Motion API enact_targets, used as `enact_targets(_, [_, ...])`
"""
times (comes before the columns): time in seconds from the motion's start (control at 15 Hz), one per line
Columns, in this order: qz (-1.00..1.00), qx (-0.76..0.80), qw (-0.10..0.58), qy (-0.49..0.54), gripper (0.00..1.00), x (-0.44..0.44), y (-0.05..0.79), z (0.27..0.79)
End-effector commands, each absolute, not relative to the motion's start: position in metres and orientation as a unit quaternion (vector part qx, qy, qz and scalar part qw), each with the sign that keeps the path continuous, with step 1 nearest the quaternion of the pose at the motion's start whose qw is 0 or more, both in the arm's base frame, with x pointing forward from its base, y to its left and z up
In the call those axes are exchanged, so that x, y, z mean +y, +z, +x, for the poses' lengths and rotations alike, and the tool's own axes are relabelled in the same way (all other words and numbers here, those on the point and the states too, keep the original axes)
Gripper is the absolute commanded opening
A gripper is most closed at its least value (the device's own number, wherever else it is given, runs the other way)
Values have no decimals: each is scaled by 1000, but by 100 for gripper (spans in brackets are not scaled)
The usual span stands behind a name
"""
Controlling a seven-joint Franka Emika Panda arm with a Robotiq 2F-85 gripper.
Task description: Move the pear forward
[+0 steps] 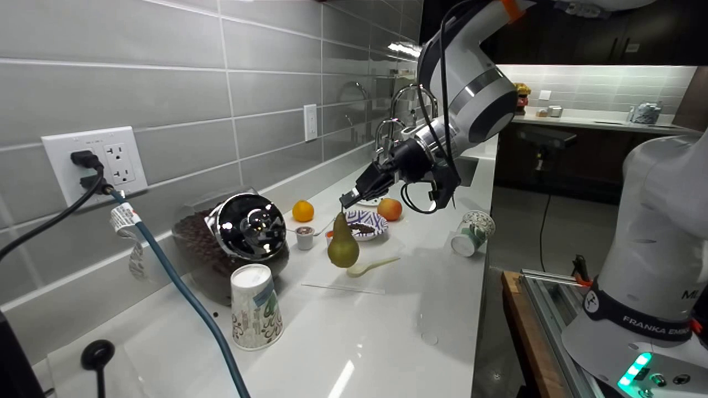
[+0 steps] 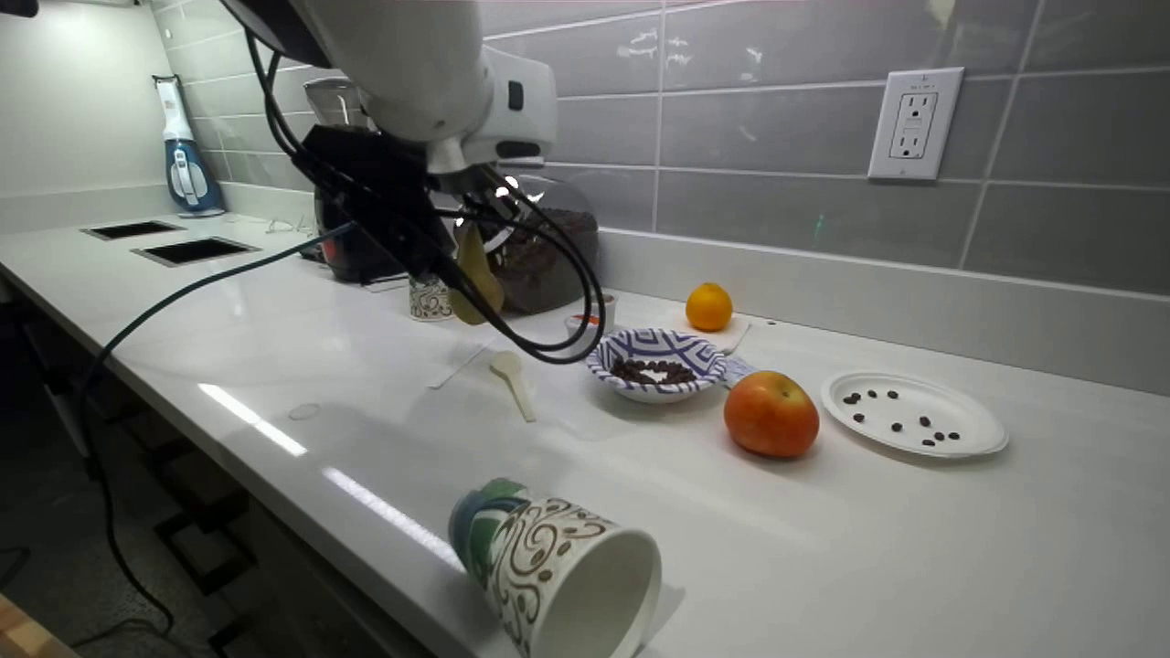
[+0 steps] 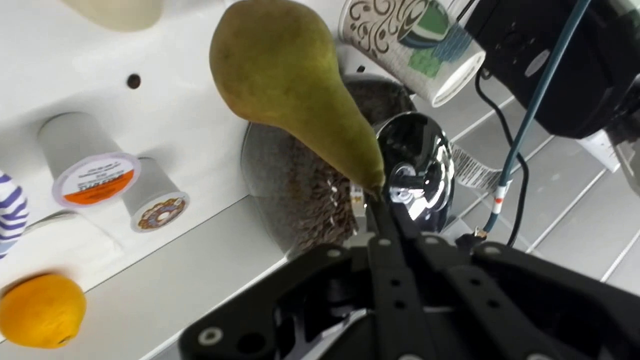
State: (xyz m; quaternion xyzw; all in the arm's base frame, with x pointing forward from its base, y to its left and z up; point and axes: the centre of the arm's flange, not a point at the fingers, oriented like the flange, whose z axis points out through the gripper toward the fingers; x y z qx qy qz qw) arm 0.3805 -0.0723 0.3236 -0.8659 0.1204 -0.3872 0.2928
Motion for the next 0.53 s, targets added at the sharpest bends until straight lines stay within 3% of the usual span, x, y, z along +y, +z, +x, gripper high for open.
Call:
enact_targets(0.0, [-890, 78, 276, -355, 1, -44, 328, 385])
enact_targets(0.47, [-921, 16, 230, -315, 1, -3, 310, 399])
